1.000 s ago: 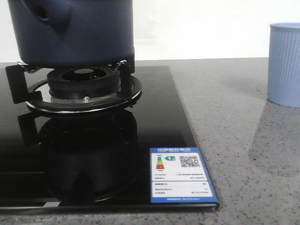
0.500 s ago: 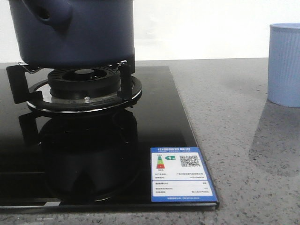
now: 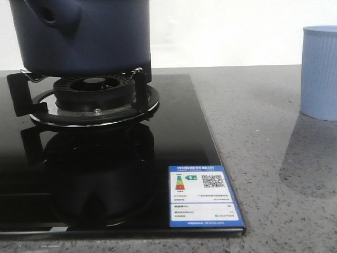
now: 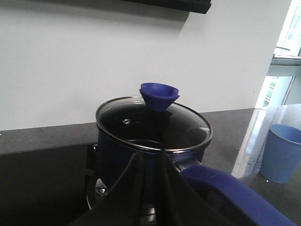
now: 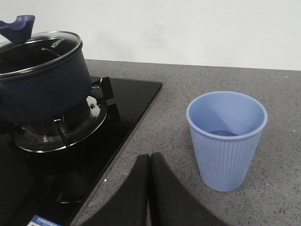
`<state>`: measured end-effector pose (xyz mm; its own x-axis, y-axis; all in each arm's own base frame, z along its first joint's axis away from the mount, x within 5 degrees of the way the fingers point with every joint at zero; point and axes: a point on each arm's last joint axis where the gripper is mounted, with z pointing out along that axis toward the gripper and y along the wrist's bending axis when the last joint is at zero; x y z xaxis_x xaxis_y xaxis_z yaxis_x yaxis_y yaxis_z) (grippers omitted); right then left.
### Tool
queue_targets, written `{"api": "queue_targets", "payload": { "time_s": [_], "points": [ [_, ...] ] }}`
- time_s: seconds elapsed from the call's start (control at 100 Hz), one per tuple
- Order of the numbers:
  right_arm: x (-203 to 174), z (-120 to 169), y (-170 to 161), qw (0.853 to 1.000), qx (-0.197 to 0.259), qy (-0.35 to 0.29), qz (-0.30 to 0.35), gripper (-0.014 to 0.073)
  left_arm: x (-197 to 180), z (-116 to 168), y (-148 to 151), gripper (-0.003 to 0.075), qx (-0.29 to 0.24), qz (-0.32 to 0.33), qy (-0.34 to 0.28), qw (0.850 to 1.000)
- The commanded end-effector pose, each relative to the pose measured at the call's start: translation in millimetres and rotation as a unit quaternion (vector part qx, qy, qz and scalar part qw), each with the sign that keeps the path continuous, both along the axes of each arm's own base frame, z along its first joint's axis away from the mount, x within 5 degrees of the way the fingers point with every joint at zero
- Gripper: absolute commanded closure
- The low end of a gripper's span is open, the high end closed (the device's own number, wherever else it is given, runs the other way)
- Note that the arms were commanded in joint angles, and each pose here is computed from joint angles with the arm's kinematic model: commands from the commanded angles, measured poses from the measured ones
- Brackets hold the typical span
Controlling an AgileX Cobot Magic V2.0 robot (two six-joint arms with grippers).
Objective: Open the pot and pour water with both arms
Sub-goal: 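Reach left gripper to the blue lid knob, right gripper toward blue cup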
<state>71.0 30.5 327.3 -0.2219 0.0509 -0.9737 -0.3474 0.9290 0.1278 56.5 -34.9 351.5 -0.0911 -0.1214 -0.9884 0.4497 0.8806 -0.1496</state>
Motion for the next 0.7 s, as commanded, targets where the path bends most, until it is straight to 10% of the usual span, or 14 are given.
{"api": "queue_targets", "payload": {
  "time_s": [0.0, 0.26, 0.69],
  "points": [
    [2.2, 16.2, -0.9, 0.999, 0.006, -0.042, -0.007, 0.0569, 3.7, 19.2, 0.2, 0.0622, -0.029, 0.004, -0.032, 0.999],
    [2.2, 16.3, -0.9, 0.999, 0.007, -0.042, -0.007, 0.0072, 18.2, 28.4, -6.2, 0.0311, -0.047, -0.008, -0.016, 0.999],
    [2.2, 16.3, -0.8, 0.999, 0.008, -0.042, -0.007, 0.0048, 60.9, 33.3, -27.3, 0.0265, -0.027, -0.031, 0.015, 0.999]
  ]
}}
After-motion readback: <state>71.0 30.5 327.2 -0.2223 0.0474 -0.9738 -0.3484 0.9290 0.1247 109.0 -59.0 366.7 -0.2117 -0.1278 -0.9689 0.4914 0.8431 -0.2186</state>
